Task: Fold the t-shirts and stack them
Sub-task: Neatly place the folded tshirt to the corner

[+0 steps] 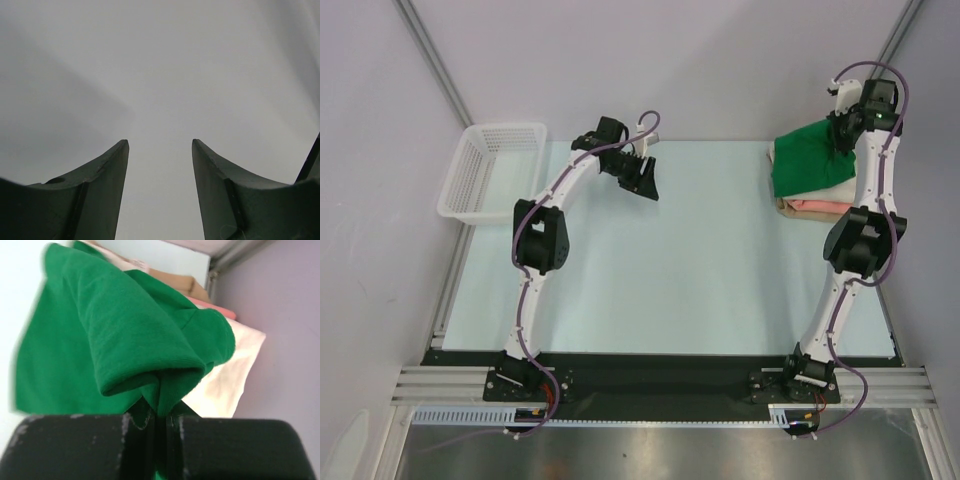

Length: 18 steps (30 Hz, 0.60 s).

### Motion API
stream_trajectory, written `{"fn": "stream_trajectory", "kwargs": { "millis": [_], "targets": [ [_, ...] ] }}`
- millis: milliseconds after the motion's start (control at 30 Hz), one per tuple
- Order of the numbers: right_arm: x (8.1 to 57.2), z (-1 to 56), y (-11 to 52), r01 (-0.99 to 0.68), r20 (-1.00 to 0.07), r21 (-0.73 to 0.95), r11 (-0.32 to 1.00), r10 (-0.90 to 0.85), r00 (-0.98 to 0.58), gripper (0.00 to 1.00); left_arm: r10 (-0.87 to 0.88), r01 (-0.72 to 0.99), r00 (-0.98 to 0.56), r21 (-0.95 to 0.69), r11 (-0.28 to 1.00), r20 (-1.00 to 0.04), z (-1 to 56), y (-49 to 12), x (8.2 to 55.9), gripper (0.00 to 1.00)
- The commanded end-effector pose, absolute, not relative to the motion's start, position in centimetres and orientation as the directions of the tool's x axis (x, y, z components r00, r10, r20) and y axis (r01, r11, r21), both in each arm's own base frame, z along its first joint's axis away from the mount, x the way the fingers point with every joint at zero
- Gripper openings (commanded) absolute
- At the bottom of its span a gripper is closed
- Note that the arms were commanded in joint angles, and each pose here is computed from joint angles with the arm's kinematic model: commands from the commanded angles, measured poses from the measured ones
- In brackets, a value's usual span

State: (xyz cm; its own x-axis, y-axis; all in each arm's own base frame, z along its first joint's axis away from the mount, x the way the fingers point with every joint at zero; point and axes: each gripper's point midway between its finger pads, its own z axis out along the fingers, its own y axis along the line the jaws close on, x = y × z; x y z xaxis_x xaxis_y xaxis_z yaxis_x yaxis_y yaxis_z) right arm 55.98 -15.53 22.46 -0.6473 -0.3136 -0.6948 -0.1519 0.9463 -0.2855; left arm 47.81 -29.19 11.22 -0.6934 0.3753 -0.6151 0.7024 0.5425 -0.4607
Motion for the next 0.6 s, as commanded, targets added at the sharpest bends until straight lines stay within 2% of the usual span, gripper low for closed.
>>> {"fn": "stream_trajectory", "kwargs": {
  "millis": [0,167,567],
  "targets": [
    [58.1,24.9,-18.6,-0.05,-0.753,-0.346,0.937,-0.309,-0.581,0.0,0.374,0.746,-0.635,-0.408,0.527,-0.676,14.6,-29.4,47.9,0.59],
    [59.3,22.1,-20.0,-0.032,-0.728,-0.373,0.927,-0.314,-0.61,0.0,0.393,0.749,-0.631,-0.392,0.535,-0.669,14.2,-29.4,47.7,0.59],
    [61.5,21.0,-22.7,0.051,-0.7,-0.504,0.862,-0.373,-0.609,0.0,0.426,0.759,-0.616,-0.356,0.545,-0.662,13.4,-29.8,47.6,0.59]
  ]
}}
